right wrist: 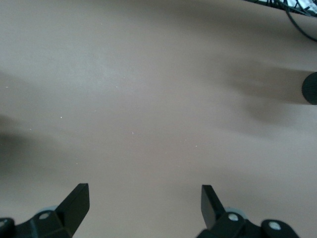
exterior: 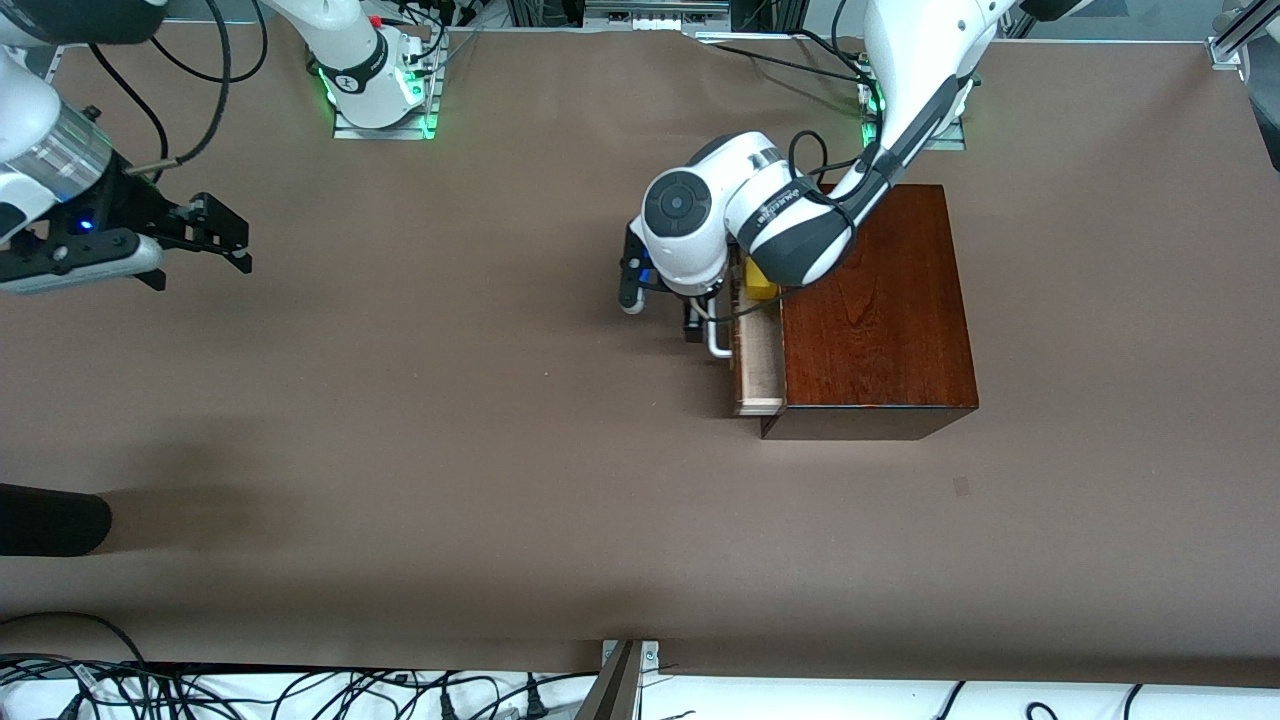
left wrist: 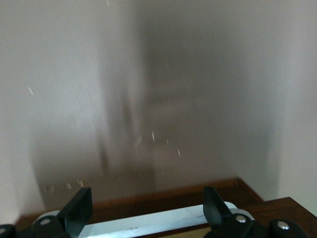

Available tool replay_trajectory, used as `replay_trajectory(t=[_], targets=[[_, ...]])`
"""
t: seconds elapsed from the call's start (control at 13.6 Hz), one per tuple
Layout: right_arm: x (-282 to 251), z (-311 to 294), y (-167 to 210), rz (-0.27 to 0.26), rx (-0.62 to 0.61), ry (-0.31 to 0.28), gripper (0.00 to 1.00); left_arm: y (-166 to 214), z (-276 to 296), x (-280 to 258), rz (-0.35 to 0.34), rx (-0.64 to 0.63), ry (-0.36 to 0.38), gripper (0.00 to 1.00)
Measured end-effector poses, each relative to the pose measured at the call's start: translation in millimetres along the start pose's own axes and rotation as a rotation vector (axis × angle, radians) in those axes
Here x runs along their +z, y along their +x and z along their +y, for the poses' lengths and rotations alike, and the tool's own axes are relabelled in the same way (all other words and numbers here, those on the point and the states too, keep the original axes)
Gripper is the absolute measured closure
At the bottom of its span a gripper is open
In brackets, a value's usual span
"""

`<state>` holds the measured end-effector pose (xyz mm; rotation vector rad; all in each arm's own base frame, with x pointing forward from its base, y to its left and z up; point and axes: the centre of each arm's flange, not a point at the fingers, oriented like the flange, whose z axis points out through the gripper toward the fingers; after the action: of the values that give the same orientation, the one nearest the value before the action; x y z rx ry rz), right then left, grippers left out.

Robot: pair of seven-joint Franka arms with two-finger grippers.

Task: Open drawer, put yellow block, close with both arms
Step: 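Push the drawer shut with the left gripper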

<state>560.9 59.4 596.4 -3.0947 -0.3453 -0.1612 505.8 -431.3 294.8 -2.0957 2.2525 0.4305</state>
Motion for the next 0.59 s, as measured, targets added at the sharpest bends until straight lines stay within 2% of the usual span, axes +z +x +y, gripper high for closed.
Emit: replay_trajectory(t=[0.07,0.15,0.44,0.59], targets=[[-5.3,-0.2,0.1,0.002,0.0,0.0,0.0,-12.2,-1.5,3.3,-0.066,-0.007,-0.015,0.0],[-7.5,-0.4,-0.2,-0.002,-0.001,0.0,0.0,-19.4,-4.1,2.3,-0.083,-0.029,-0.022,0.0],[-5.9,0.3,-0.4,-0.011,-0.003,-0.008,0.0,-20.7,-4.8,1.4,-0.081,-0.079,-0.022,0.0],[-7.5,0.3,0.0,-0.008,-0.003,-0.009,0.0,-17.1,-3.3,-6.0,-0.048,-0.144,-0.027,0.0]])
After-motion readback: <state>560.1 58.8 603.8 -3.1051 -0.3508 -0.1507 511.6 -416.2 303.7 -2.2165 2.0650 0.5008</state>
